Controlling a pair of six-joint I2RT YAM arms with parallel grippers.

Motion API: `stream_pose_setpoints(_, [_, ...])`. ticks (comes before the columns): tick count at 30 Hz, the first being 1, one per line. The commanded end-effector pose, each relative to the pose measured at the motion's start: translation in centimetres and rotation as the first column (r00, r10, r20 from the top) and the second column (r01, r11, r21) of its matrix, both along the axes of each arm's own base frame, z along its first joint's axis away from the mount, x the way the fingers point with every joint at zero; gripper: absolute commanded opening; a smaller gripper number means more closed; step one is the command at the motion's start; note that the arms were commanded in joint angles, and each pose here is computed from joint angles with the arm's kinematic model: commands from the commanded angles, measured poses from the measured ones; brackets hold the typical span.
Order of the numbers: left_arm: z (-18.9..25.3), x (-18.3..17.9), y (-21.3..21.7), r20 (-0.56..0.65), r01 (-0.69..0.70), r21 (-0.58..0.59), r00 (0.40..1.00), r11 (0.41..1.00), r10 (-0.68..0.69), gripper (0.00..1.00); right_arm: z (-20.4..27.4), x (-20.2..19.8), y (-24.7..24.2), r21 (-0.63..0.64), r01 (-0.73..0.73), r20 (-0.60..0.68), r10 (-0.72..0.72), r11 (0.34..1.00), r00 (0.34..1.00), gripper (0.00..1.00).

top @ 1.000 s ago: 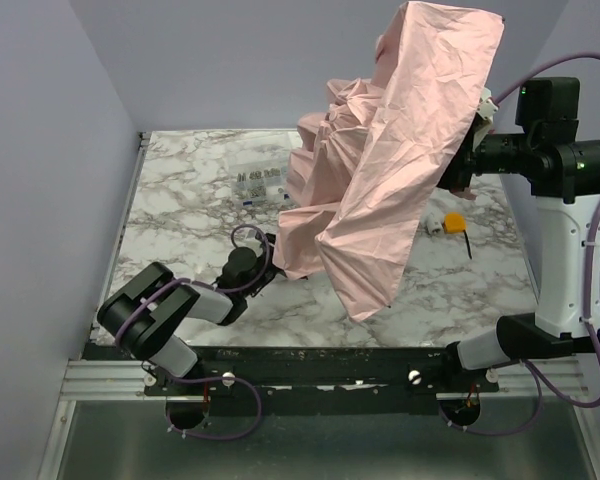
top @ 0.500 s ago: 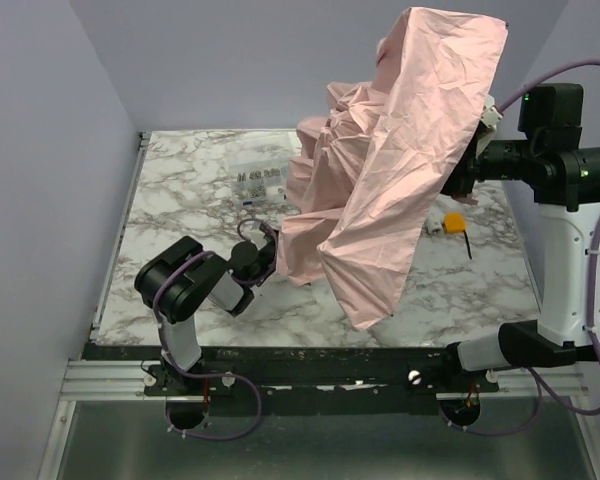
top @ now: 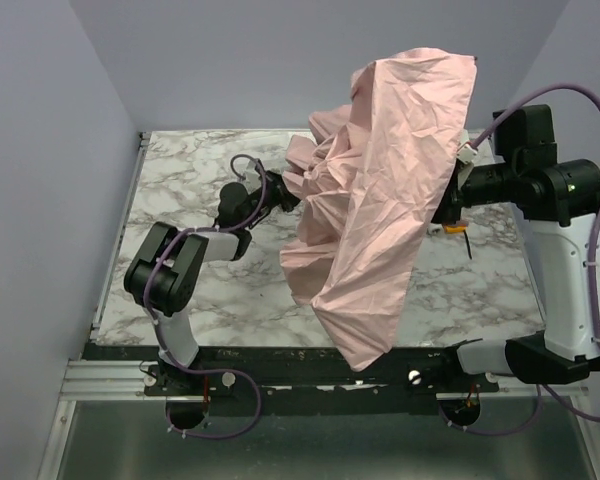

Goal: Put away the umbrella

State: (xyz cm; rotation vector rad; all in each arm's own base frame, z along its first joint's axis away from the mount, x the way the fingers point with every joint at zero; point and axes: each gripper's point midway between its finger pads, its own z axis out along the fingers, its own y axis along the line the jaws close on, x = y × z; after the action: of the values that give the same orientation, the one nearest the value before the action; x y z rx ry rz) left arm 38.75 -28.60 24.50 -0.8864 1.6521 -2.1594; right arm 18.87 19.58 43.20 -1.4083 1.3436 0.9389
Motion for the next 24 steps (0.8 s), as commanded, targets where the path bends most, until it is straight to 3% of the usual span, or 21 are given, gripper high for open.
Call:
stream_pose_setpoints(1, [-0.6,-0.7,-2.2,0.044,0.169,0.153,0.983,0.974,-0.177,0.00,-0.9,-1.0,0.5,-0.032,-0.036,0.019,0.037,0.999,0.999,0.00])
stream_pose_setpoints(5, [0.2,-1.1,-3.3,0.113,0.251,0.193,0.955,0.948,-0.276,0.00,-3.7,-1.1,1.4,-0.101,-0.076,-0.014,0.075,0.992,0.997,0.01])
stream_pose_setpoints(7, [2.4,-1.0,-3.0,0.242,0.267,0.211,0.918,0.941,-0.314,0.00,-8.6,-0.5,0.9,-0.246,-0.061,-0.045,0.052,0.967,0.998,0.00])
stream_pose_setpoints(14, [5.4,-1.2,-1.8,0.466,0.190,0.345,0.815,0.919,-0.344,0.00,-13.9,-1.4,-0.6,-0.349,-0.092,-0.069,0.072,0.933,0.995,0.01])
stream_pose_setpoints(19, [5.4,-2.1,-2.3,0.510,0.204,0.373,0.770,0.905,-0.384,0.00,-18.7,-2.3,-0.8,-0.374,-0.196,-0.142,0.153,0.907,0.978,0.01])
stream_pose_setpoints(24, [2.4,-1.5,-2.5,0.466,0.196,0.435,0.786,0.879,-0.406,0.00,-21.0,-3.0,-0.7,-0.357,-0.261,-0.088,0.247,0.897,0.965,0.01])
